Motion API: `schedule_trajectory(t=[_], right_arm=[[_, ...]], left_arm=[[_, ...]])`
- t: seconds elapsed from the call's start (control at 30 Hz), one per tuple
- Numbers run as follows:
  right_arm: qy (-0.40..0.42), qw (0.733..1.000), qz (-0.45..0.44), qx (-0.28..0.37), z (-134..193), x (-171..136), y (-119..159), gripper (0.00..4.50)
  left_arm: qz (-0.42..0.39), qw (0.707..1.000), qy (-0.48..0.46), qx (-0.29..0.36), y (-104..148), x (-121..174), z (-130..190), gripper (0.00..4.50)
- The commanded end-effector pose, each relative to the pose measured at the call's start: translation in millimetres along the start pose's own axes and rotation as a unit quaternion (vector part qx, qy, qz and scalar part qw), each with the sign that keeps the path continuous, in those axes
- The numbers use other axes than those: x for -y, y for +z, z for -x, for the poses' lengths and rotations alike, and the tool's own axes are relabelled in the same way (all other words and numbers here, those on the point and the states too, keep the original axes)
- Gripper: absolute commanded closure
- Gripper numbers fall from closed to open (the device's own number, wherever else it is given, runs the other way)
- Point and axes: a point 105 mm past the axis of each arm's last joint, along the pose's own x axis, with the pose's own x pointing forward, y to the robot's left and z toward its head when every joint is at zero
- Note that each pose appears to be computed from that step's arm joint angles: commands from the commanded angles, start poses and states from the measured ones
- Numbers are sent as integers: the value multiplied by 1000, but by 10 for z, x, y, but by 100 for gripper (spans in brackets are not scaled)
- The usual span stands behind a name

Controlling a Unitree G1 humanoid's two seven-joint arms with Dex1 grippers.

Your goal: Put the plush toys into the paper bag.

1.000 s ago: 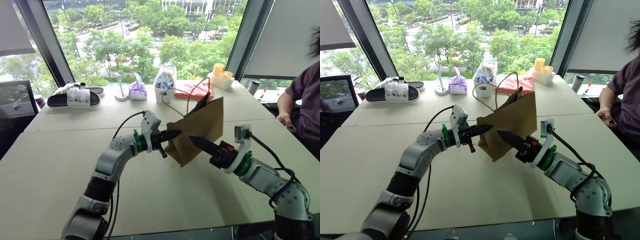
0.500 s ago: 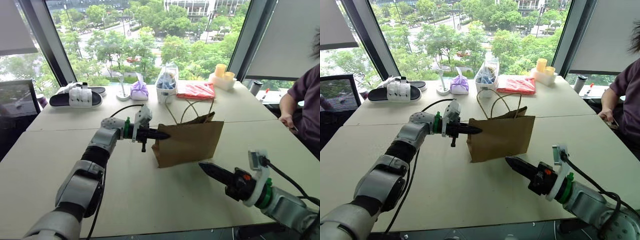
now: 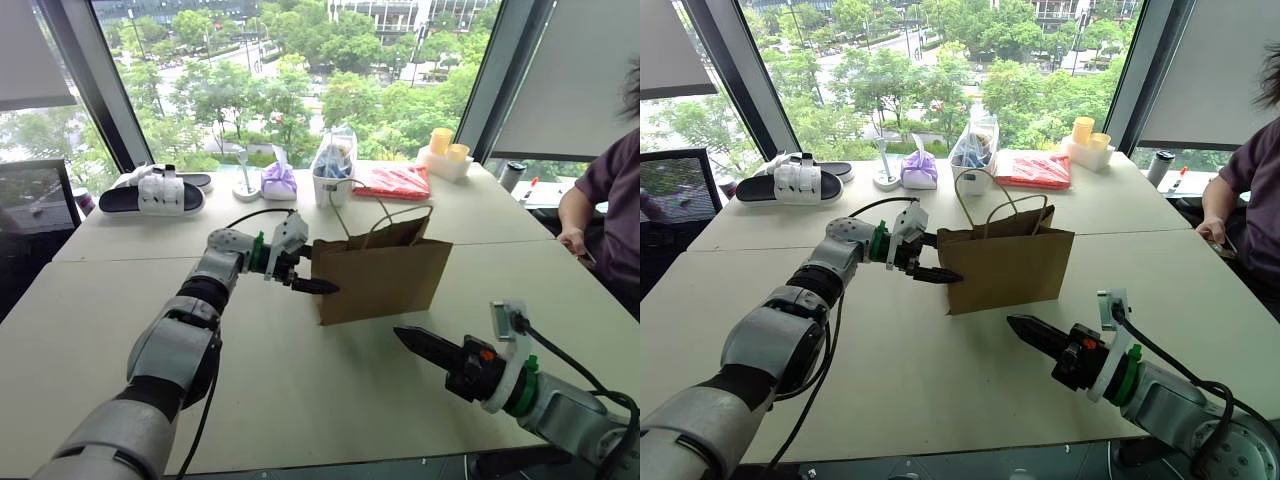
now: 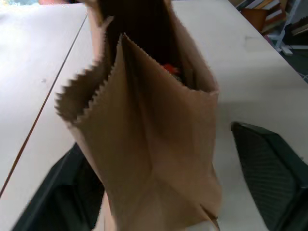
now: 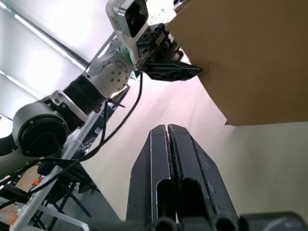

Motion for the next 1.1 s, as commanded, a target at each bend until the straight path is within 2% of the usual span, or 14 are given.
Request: schedule_trajectory(t=[0.03, 0.17, 0.33, 0.47, 0.57, 0.67, 0.73, 0.83, 0.97, 1.1], right_arm=[[15, 1000, 13, -2, -43, -36, 36, 450], [18, 1000, 16, -10, -65, -19, 23, 450], [18, 999, 24, -18, -65, 11, 37, 450], [-1, 999, 46, -13, -50, 82, 123, 450], [-21, 998, 60, -20, -44, 163, 148, 450], [-45, 995, 76, -38, -44, 265, 128, 450], [-63, 992, 92, -54, -38, 344, 98, 450], [-63, 992, 94, -54, -42, 364, 81, 450], [-59, 993, 85, -51, -46, 377, 32, 450], [-77, 990, 92, -72, -23, 471, -60, 450]], left_arm=[[-50, 998, 45, -7, 192, -166, 157, 4], [-38, 995, 89, 19, 250, -248, 422, 4], [12, 989, 139, 40, 89, -164, 783, 4], [83, 979, 177, 64, -58, 240, 982, 4], [150, 962, 217, 70, -181, 626, 1008, 4], [199, 941, 263, 73, -251, 870, 1023, 4], [237, 913, 320, 88, -306, 1057, 1017, 4], [264, 878, 382, 113, -256, 1196, 970, 4], [266, 873, 400, 83, -327, 1354, 916, 4], [290, 856, 419, 84, -432, 1451, 918, 4]])
